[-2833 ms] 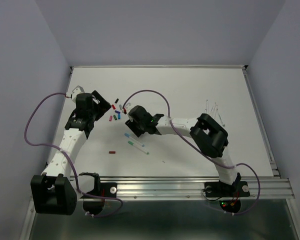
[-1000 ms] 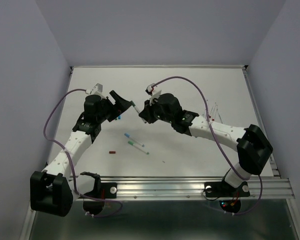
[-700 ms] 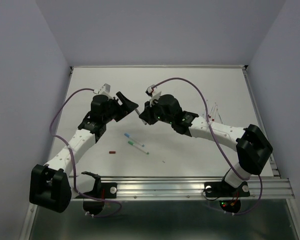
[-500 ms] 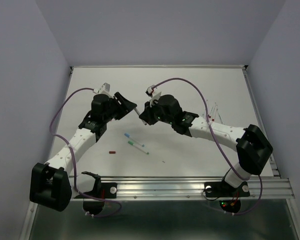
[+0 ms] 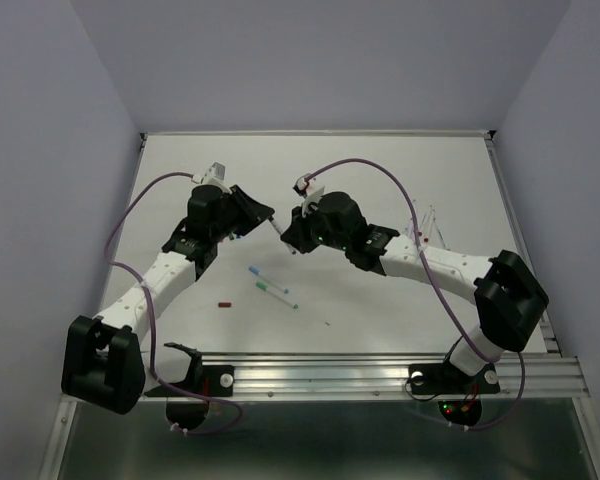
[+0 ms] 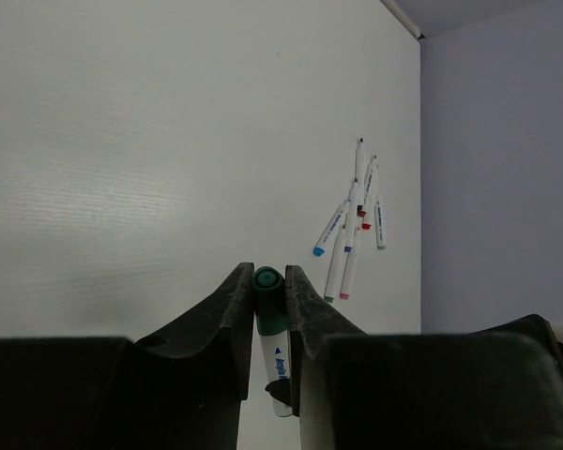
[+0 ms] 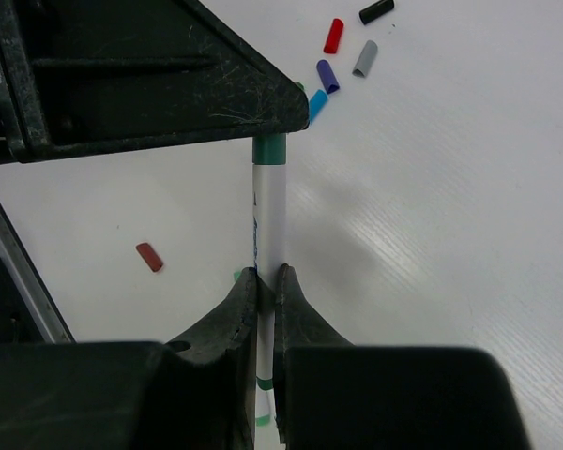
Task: Open the pen caps
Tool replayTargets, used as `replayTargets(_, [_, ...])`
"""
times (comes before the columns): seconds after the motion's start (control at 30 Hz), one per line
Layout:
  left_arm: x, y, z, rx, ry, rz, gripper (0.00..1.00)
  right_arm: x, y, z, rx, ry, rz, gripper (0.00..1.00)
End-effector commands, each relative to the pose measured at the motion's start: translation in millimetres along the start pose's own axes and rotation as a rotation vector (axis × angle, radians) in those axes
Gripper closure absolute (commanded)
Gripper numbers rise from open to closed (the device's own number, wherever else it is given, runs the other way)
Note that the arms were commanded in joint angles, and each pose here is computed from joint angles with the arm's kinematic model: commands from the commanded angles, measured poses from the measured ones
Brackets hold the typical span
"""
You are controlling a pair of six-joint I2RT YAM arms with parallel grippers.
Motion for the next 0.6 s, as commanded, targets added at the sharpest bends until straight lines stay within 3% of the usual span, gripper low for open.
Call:
replayTargets(0.0, [-18.3,-0.4,-14.8,0.040,-0.036,-0.055,0.81,-28.2,3.9,22.6,-0.063,0.005,-0.082,0.99])
replayTargets(0.17, [-18.6,0.3,-16.2,0.042,-0.040,-0.056,0.81,-41.0,1.2,28.6,-0.064,-0.012,-0.107,0.99])
replayTargets(0.23, [-19.7,0.9,-16.3,0.040,-0.041,-0.062,0.92,-40.2,-1.5,29.3,-0.067,-0.014,-0.097,0.99])
replayTargets(0.33, [-19.7,1.1,-15.9,0.038,-0.050,-0.064,1.00,-39.3,-4.1,27.9,-0.058,-0.018,-0.089,0.99])
replayTargets(0.47, [-30.0,3.4,-7.4,-0.028,-0.054,-0.109,1.00,-31.0,-0.8,32.0,-0.090,-0.007,-0.050,0.99])
replayTargets(0.57, [-59.5,7.5,-6.1,-0.077,-0.073,-0.208,1.00,-2.3,7.0,27.2,-0.110,0.028,0.059,0.99])
Point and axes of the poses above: each gripper's point midway between its finger pads, its own y axis back along the fingers, its own z axis along the line the jaws close on, x = y × z, the point moved 1 cm from there along y, back along the fingers, and after that the axes turned 15 degrees about -y, right-handed, at the moved point
